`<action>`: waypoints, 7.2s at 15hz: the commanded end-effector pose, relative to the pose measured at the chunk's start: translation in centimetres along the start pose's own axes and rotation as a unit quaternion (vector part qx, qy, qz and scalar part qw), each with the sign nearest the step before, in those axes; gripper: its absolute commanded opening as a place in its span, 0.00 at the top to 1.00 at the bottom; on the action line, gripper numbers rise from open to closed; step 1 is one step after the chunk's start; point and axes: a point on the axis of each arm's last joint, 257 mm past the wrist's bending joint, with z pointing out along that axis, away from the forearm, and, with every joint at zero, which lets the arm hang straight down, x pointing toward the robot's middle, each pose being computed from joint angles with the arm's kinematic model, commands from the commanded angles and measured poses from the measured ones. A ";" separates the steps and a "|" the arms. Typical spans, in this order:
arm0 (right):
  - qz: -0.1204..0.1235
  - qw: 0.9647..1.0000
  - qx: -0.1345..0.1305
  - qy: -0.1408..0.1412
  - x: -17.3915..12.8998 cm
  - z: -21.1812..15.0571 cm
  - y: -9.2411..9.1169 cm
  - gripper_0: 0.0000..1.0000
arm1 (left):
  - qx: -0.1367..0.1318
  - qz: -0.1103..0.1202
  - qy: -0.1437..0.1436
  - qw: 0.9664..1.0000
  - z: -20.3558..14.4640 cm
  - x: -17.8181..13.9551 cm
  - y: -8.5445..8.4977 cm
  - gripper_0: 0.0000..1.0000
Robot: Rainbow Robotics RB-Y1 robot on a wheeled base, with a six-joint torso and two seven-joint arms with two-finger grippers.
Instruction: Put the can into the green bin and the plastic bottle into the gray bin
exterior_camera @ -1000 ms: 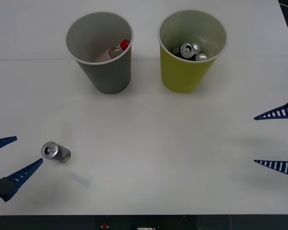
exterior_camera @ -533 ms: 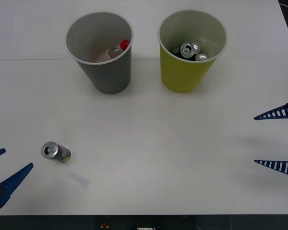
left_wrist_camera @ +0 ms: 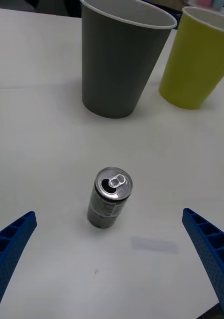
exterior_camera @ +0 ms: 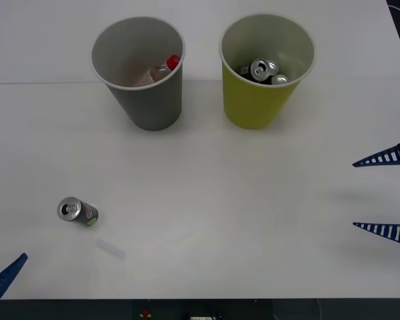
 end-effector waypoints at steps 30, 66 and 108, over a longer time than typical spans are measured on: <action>0.000 1.000 0.000 0.000 0.0 0.0 0.0 0.00 | 0.009 0.024 -0.093 0.995 14.7 8.2 -0.4 0.00; 0.000 1.000 0.000 0.000 0.0 0.0 0.0 0.00 | 0.091 -0.063 -0.024 0.994 16.7 -4.3 -9.7 1.00; 0.000 1.000 0.000 0.000 0.0 0.0 0.0 0.00 | 0.227 0.210 0.223 0.925 26.7 -20.3 -22.8 1.00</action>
